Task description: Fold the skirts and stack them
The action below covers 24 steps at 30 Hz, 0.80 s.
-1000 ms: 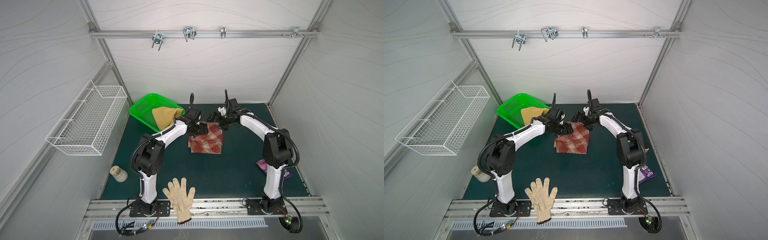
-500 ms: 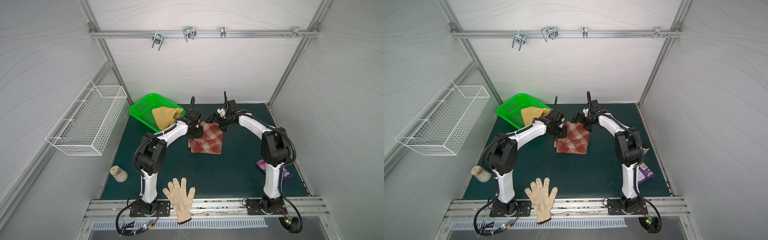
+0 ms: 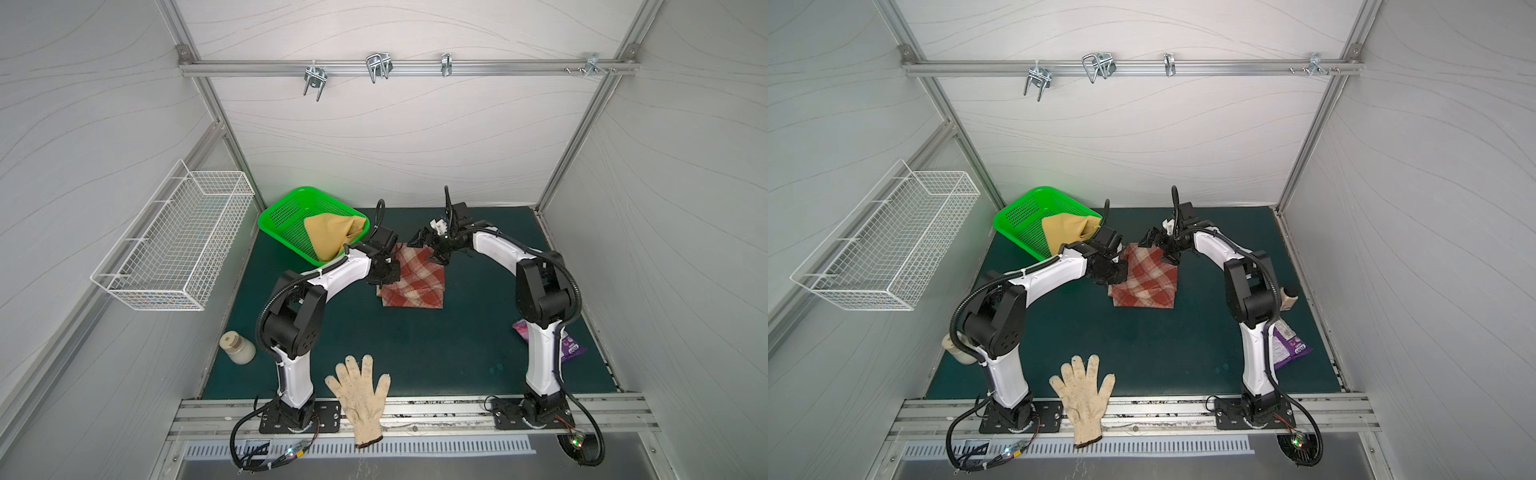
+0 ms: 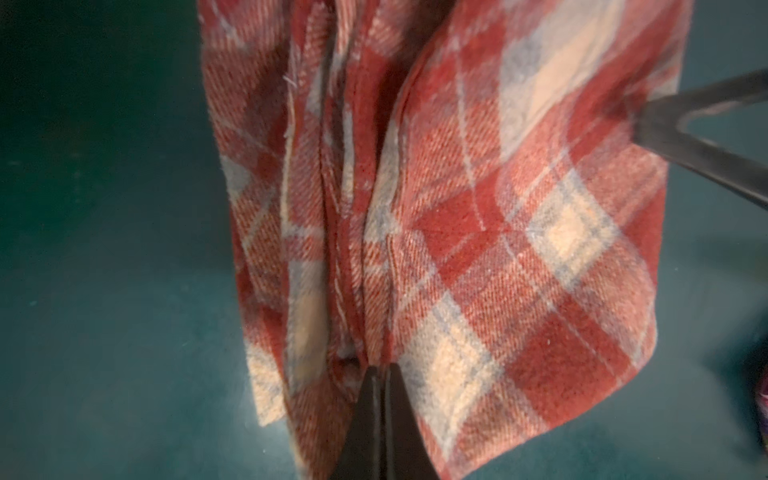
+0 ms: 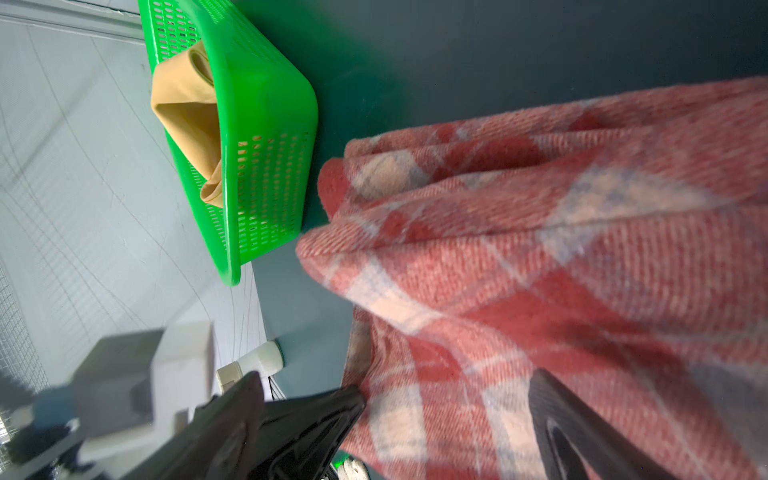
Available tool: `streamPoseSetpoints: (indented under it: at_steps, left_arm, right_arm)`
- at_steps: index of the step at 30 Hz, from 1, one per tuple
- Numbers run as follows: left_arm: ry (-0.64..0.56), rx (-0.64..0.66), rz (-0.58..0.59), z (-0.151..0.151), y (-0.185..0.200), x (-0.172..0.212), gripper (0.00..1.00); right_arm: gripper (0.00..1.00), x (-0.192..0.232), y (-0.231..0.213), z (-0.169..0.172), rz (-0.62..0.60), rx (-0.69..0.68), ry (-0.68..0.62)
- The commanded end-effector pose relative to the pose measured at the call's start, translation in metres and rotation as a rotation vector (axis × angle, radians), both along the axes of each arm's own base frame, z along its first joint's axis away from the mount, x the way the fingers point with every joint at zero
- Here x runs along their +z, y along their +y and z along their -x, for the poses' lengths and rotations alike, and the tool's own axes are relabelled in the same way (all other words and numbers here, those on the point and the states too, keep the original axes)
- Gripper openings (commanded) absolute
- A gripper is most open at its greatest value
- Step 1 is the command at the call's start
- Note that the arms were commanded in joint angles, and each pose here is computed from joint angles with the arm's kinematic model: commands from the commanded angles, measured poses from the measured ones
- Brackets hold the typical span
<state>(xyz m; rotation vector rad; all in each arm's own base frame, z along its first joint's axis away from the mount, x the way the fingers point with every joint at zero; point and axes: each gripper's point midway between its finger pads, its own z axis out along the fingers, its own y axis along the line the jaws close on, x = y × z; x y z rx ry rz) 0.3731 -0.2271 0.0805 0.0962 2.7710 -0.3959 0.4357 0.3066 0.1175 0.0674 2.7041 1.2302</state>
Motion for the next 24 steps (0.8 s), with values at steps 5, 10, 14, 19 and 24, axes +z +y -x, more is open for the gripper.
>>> streamPoseSetpoints:
  at_steps: [5, 10, 14, 19, 24]
  left_arm:
    - [-0.1, 0.117, 0.092, -0.002, 0.019, 0.018, 0.0]
    - [-0.075, 0.175, 0.14, 0.004, 0.036, -0.001, 0.0]
    - [-0.081, 0.217, 0.159, 0.009, 0.049, -0.005, 0.0]
    - [-0.079, 0.245, 0.168, 0.018, 0.058, -0.015, 0.0]
    - [-0.059, 0.263, 0.176, 0.024, 0.059, -0.029, 0.0]
  right_arm:
    - [0.99, -0.025, -0.002, -0.008, -0.026, -0.018, 0.054]
    - [0.99, -0.038, -0.003, -0.011, -0.032, -0.026, 0.078]
    - [0.99, -0.044, -0.001, -0.014, -0.036, -0.031, 0.087]
    - [0.99, -0.048, -0.001, -0.017, -0.034, -0.033, 0.085]
    - [0.99, -0.034, 0.0, -0.016, -0.053, -0.024, 0.061]
